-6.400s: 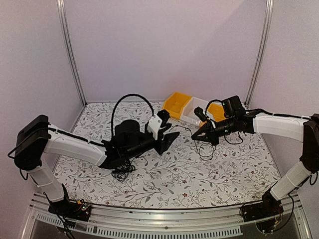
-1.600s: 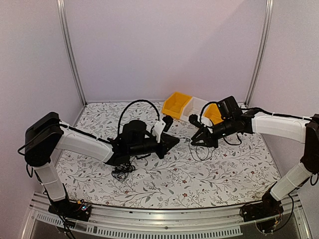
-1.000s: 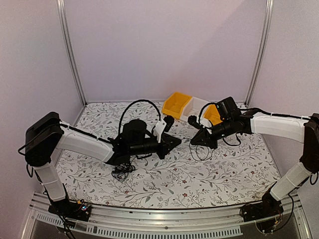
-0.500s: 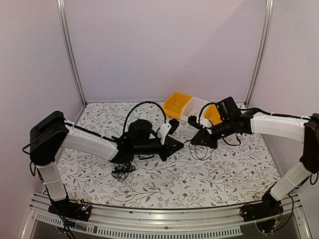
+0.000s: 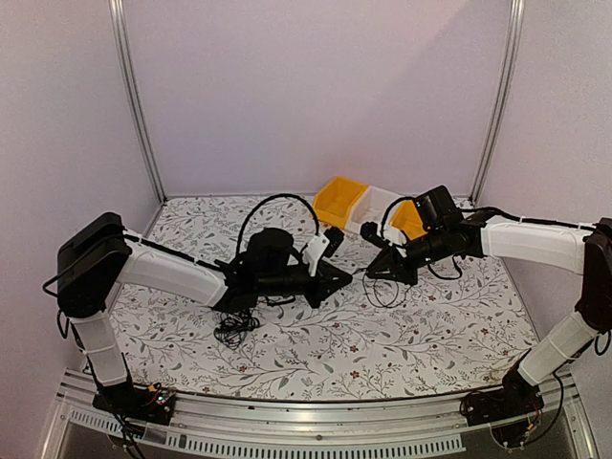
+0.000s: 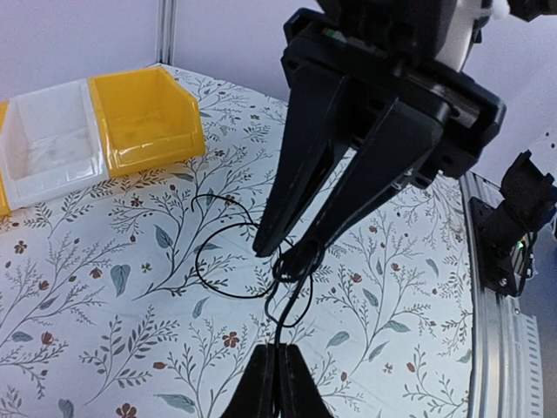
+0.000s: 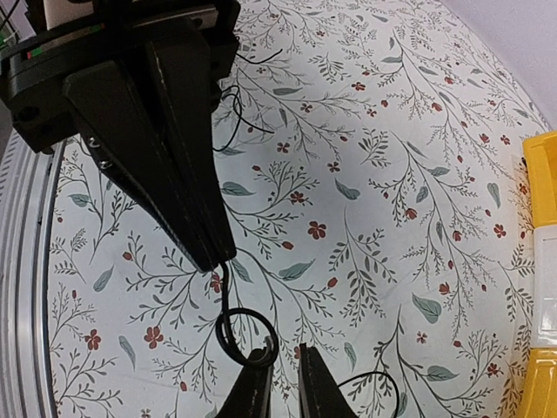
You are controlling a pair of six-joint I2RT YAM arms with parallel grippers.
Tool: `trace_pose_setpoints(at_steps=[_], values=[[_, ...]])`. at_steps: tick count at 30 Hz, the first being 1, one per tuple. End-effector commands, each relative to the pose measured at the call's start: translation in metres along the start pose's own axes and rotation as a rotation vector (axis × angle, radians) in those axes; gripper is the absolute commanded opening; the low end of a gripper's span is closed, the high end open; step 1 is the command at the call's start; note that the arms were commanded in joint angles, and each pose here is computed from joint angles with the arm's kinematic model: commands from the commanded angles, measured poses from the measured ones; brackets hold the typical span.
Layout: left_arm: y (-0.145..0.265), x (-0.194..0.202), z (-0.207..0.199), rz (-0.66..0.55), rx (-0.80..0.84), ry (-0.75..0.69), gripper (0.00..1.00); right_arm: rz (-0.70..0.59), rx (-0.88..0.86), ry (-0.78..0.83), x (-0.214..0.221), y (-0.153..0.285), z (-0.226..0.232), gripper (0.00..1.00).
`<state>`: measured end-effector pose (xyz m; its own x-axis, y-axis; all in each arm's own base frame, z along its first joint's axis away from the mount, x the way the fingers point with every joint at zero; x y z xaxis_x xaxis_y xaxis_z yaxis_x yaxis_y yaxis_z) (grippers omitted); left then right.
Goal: Untangle the cables
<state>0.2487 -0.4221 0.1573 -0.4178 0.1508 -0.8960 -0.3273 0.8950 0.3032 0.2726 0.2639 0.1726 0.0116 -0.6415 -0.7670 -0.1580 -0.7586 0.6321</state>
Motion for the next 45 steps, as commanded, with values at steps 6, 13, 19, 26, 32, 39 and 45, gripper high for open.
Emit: trace_pose_setpoints(at_steps=[6,13,19,26,32,39,45], values=[[-0.006,0.001,0.012,0.009,-0.032,0.03,0.0,-0.035,0.026,0.035,-0.013,0.008,0.001,0.15],[-0.007,0.005,0.014,0.016,-0.031,0.047,0.0,-0.054,0.03,0.028,-0.018,0.012,0.001,0.13],[-0.007,0.004,0.013,0.008,-0.024,0.051,0.0,-0.036,0.04,0.028,-0.014,0.01,-0.001,0.11],[-0.008,-0.003,0.006,-0.024,0.029,0.069,0.0,-0.029,0.114,0.017,-0.016,0.011,-0.012,0.06],[0.03,-0.027,0.03,-0.264,-0.284,0.084,0.29,-0.034,0.109,0.01,-0.017,0.011,-0.011,0.0],[0.047,-0.016,0.007,-0.424,-0.507,0.129,0.37,-0.044,0.116,-0.014,-0.019,0.011,-0.014,0.0],[0.011,-0.011,-0.017,-0.438,-0.399,0.223,0.09,-0.047,0.139,-0.06,-0.019,0.008,-0.019,0.0]])
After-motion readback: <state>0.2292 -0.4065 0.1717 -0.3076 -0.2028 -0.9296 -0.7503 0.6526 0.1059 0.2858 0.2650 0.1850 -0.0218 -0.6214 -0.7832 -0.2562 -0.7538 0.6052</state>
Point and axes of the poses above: each gripper's point midway between its finger pads, its own y axis back along the fingers, its own z axis along the line the jaws close on, x = y × z, the point moved 4 cm from there along y, back along the fingers, and after that the axes turned 7 degrees about y, right-handed, at the moved point
